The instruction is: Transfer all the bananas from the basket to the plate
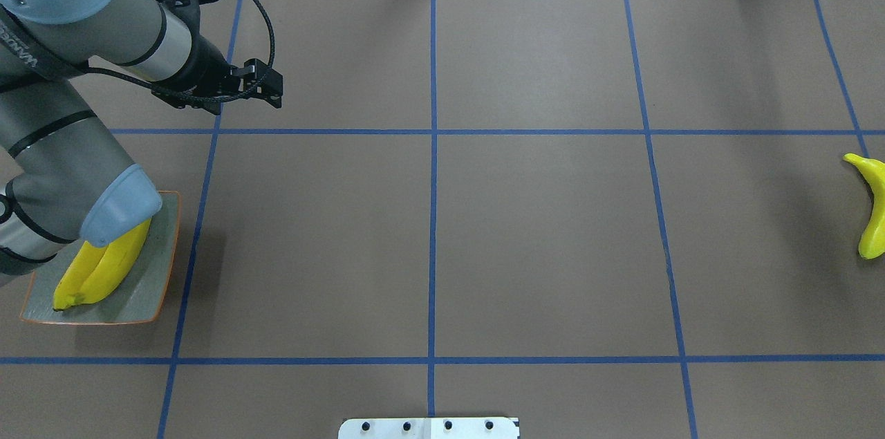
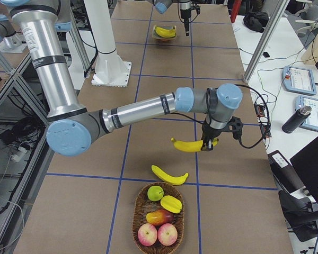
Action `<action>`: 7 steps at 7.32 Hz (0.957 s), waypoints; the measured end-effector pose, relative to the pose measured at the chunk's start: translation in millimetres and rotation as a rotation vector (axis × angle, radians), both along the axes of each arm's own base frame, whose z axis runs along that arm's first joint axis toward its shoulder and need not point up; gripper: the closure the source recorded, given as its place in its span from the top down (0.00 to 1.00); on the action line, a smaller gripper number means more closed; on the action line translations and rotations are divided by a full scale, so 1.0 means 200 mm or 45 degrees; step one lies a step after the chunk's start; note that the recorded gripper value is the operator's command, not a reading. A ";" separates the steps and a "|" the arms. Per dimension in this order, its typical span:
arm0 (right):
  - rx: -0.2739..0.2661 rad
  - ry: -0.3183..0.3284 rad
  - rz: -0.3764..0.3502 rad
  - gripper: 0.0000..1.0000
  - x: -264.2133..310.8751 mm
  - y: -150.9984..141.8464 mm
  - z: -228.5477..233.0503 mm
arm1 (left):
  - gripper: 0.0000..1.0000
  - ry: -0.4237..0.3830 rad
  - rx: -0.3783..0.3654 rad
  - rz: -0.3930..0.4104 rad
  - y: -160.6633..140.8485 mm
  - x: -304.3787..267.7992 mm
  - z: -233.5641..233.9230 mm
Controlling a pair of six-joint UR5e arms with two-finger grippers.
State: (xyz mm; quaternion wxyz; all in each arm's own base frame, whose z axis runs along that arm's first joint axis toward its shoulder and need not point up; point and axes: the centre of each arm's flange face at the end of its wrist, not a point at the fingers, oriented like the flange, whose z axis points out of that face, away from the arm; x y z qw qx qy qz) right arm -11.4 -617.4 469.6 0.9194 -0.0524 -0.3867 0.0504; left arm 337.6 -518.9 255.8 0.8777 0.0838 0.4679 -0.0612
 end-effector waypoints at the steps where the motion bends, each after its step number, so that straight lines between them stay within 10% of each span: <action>1: -0.041 -0.029 0.032 0.00 -0.22 -0.04 -0.20 | 1.00 0.057 -0.001 -0.021 0.00 0.03 -0.02; 7: -0.013 -0.207 0.041 0.00 -1.16 0.11 -0.73 | 1.00 0.461 -0.020 -0.049 0.17 0.27 -0.40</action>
